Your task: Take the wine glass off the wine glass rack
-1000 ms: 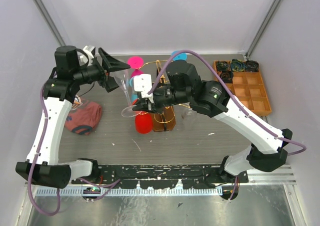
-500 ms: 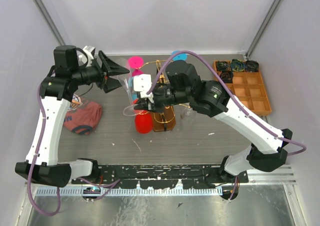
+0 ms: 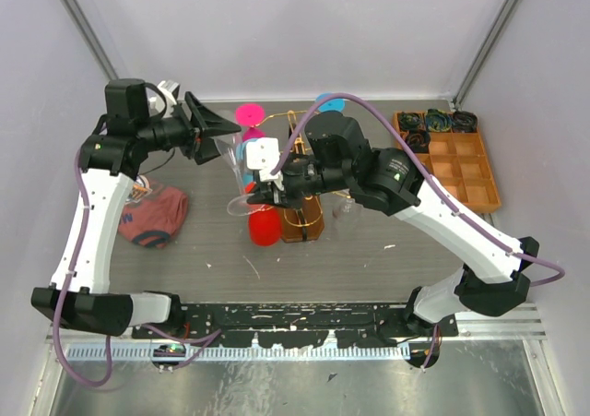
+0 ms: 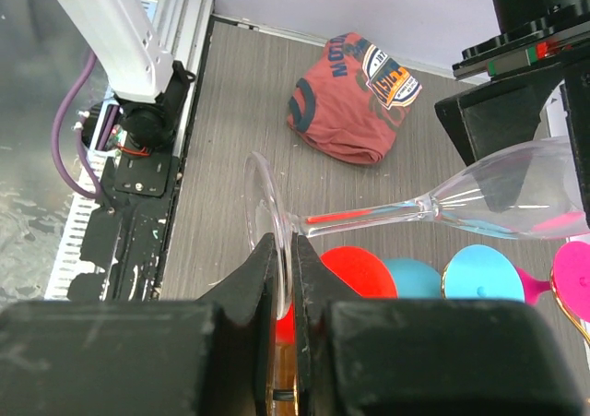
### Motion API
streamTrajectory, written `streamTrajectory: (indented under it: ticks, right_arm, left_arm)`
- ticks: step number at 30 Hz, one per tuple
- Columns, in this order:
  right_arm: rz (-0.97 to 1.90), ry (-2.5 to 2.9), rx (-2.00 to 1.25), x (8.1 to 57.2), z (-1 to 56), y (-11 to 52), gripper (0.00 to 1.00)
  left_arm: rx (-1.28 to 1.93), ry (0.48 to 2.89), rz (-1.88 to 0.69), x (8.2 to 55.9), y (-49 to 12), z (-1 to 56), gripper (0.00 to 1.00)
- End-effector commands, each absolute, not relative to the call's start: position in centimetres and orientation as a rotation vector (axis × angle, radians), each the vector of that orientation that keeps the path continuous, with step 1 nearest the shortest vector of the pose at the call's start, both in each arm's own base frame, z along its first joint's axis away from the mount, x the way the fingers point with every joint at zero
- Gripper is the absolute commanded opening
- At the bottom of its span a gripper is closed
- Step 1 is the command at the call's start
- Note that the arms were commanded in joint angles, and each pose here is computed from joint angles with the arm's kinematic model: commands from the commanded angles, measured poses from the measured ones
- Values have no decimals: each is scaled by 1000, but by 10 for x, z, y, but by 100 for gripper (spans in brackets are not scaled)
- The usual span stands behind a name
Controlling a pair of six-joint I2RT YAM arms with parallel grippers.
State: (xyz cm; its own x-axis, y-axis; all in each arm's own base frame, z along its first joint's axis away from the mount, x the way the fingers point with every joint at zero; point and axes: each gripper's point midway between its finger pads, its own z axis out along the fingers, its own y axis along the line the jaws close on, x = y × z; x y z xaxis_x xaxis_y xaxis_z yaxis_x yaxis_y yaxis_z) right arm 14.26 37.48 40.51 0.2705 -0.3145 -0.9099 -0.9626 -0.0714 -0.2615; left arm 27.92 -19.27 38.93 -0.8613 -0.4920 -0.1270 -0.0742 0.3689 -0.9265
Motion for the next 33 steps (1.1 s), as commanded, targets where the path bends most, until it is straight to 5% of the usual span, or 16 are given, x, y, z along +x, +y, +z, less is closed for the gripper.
streamTrajectory:
  ticks: [1, 12, 16, 17, 26, 33]
  right_arm:
    - [848, 1102, -1547, 137, 433, 373, 1]
    - [812, 1142, -1508, 144, 433, 369, 2]
    - [738, 1214, -1370, 164, 444, 362, 91]
    - [729, 1218, -1351, 166, 448, 360, 99]
    - [635, 1182, -1177, 167, 472, 314, 100]
    - [452, 1399, -957, 205, 460, 283, 100]
  left_arm:
    - [-394, 2214, -1516, 280, -197, 404, 62]
    - [-348, 2202, -1468, 283, -194, 407, 33]
    - [-322, 2182, -1418, 289, -186, 415, 26]
    - [-330, 2173, -1399, 293, -181, 418, 26]
    - [-445, 2017, -1223, 352, -120, 445, 29]
    - [-586, 1998, -964, 423, -65, 413, 27]
